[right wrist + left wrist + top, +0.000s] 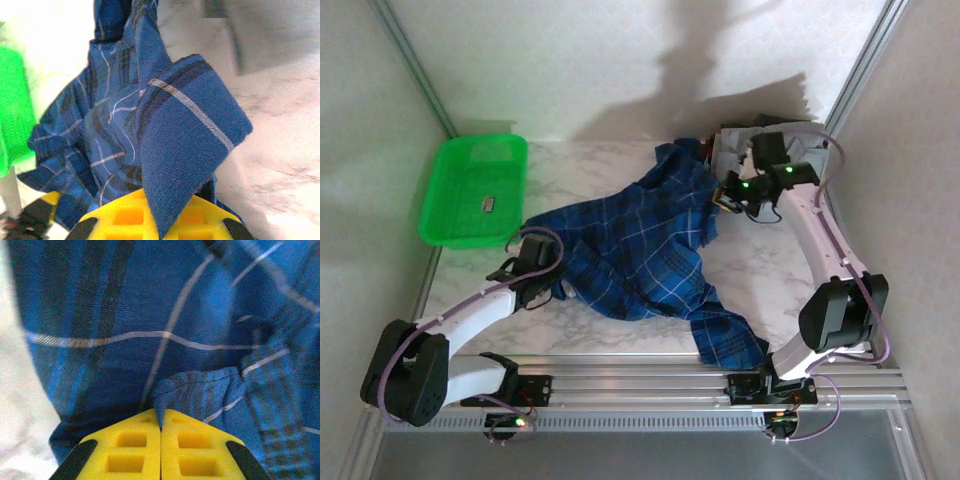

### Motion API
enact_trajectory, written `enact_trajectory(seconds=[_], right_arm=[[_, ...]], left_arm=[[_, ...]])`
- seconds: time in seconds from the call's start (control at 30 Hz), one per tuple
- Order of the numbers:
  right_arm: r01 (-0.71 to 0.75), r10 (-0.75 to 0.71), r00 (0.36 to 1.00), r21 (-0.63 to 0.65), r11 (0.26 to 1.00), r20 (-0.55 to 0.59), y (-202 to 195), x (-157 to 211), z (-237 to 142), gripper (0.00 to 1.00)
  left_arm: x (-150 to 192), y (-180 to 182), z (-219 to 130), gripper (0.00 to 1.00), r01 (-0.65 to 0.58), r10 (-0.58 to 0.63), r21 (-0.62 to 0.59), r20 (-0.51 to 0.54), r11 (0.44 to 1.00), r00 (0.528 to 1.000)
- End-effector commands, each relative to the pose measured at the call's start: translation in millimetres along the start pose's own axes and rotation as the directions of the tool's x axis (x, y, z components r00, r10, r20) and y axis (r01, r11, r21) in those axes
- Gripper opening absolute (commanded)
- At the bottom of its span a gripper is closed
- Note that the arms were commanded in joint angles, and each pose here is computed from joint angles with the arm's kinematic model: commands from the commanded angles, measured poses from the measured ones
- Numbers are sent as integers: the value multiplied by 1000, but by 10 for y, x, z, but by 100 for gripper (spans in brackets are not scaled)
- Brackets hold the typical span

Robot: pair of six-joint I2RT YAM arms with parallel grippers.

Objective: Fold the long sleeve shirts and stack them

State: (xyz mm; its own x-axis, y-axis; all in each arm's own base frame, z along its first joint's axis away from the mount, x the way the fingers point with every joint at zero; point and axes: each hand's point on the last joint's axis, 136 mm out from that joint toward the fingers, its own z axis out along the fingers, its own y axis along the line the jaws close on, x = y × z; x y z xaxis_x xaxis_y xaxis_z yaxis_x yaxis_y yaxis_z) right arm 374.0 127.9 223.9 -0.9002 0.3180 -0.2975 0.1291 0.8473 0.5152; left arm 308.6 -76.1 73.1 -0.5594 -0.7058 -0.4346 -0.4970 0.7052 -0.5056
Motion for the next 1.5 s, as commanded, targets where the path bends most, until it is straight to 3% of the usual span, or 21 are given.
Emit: enact_trajectory(seconds=[0.0, 0.13, 0.17, 0.23, 0.37, 0.47, 0.57, 0.7, 0.8, 0.93, 1.03, 1.23, 1.47], right_arm=[[-18, 18, 1000, 11, 1000, -2, -293, -26, -17, 0], [-89, 87, 996, 43, 995, 36, -630, -182, -50, 0], [-102, 101, 995, 44, 994, 27, -681, -185, -17, 0], [-107, 108, 994, 45, 993, -5, -725, -125, 85, 0], [-145, 146, 989, 24, 989, -40, -799, 41, 253, 0], [-141, 143, 988, 27, 990, -53, -822, 155, 279, 0], [-125, 127, 989, 31, 992, -76, -834, 258, 304, 0], [-103, 109, 989, 62, 993, -96, -918, 368, 342, 0], [-90, 97, 990, 72, 993, -106, -952, 413, 362, 0], [-75, 85, 989, 83, 994, -121, -982, 446, 386, 0], [-64, 73, 990, 83, 995, -122, -983, 448, 382, 0], [-44, 55, 990, 81, 996, -133, -986, 468, 393, 0], [-43, 53, 989, 74, 996, -139, -991, 478, 420, 0]], left_arm=[[-585, -558, -185, 7, -97, 58, 158, 236, 983, 970], [-740, -663, -182, 8, -159, 103, 165, 302, 973, 948], [-725, -630, -120, 15, -168, 122, 138, 291, 976, 949], [-641, -505, 31, 47, -173, 151, 73, 241, 982, 959], [-528, -330, 82, 74, -95, 92, 8, 169, 995, 981], [-604, -457, -140, 83, -27, 23, 20, 155, 999, 988], [-563, -771, -360, 87, -47, 42, 52, 85, 998, 995], [-333, -973, -300, 85, -132, 129, -20, -110, 991, 985], [-98, -1162, -129, 77, -208, 198, -14, -256, 978, 946], [125, -1285, 187, 64, -287, 256, -33, -360, 957, 897], [248, -1362, 419, 56, -316, 276, -35, -399, 948, 874], [334, -1487, 710, 54, -372, 310, -81, -407, 925, 859], [443, -1229, 842, 51, -423, 314, -163, -452, 891, 835]])
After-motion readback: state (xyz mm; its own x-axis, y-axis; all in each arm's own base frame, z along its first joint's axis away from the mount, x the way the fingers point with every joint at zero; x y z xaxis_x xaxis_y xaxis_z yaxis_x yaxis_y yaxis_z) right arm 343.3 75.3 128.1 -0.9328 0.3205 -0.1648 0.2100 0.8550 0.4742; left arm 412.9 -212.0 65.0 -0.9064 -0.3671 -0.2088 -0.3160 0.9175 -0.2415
